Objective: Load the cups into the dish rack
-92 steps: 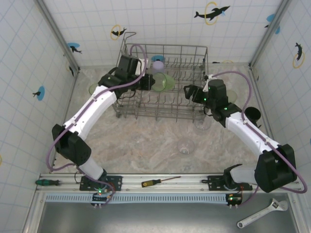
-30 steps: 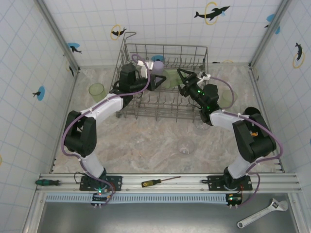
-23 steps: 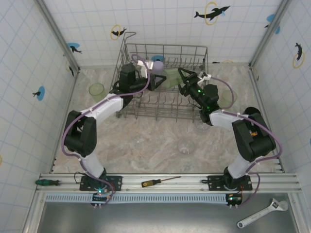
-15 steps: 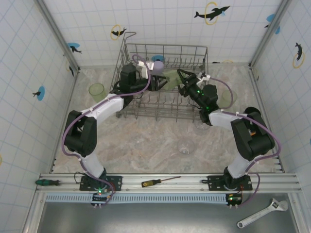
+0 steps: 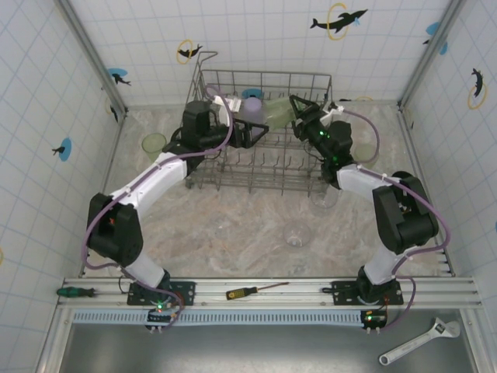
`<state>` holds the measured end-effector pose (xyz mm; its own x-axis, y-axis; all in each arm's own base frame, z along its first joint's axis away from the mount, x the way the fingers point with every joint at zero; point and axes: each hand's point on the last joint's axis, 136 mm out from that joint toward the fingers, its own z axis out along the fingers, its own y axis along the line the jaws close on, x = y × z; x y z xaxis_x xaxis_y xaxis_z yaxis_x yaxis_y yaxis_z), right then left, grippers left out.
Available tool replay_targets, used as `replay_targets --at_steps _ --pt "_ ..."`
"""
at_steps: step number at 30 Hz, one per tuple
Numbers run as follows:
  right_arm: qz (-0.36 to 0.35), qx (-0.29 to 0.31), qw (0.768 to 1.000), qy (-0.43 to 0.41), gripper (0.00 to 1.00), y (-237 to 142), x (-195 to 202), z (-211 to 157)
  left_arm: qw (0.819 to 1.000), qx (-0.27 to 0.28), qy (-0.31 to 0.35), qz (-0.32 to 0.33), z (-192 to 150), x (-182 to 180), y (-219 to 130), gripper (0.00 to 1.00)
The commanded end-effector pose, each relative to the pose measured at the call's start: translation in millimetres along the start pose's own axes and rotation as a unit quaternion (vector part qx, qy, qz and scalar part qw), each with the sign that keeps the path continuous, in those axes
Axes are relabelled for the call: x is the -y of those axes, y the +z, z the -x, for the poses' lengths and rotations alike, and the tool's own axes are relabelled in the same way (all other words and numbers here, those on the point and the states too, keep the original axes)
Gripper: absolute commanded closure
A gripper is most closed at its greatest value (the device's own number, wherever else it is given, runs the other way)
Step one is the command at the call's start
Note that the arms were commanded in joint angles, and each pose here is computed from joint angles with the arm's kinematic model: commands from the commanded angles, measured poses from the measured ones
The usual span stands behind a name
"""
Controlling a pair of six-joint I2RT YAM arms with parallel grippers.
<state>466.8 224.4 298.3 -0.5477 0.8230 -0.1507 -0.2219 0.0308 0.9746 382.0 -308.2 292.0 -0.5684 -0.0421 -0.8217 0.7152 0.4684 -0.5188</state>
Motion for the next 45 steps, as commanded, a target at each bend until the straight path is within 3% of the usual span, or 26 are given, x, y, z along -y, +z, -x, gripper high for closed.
replay_targets --at_steps 1,11,27,35,45 --pt "-0.008 0.023 0.999 -0.044 0.5 10.5 -1.6 18.1 0.999 -0.012 0.026 0.045 -4.3 -4.6 -14.4 0.03" --pt "-0.082 0.048 0.98 -0.177 0.51 33.3 11.3 48.2 0.989 0.004 0.063 0.136 -19.0 -22.9 -45.3 0.03" --pt "-0.197 0.038 0.9 -0.388 0.51 72.0 45.2 68.4 0.971 -0.029 0.091 0.218 -44.8 -56.4 -51.5 0.03" --pt "-0.237 0.036 0.86 -0.45 0.51 91.8 63.2 79.1 0.969 -0.04 0.094 0.226 -51.2 -63.4 -49.3 0.03" --pt "-0.256 0.021 0.834 -0.488 0.51 112.5 87.0 72.6 0.963 -0.059 0.096 0.243 -60.6 -73.6 -45.3 0.03"
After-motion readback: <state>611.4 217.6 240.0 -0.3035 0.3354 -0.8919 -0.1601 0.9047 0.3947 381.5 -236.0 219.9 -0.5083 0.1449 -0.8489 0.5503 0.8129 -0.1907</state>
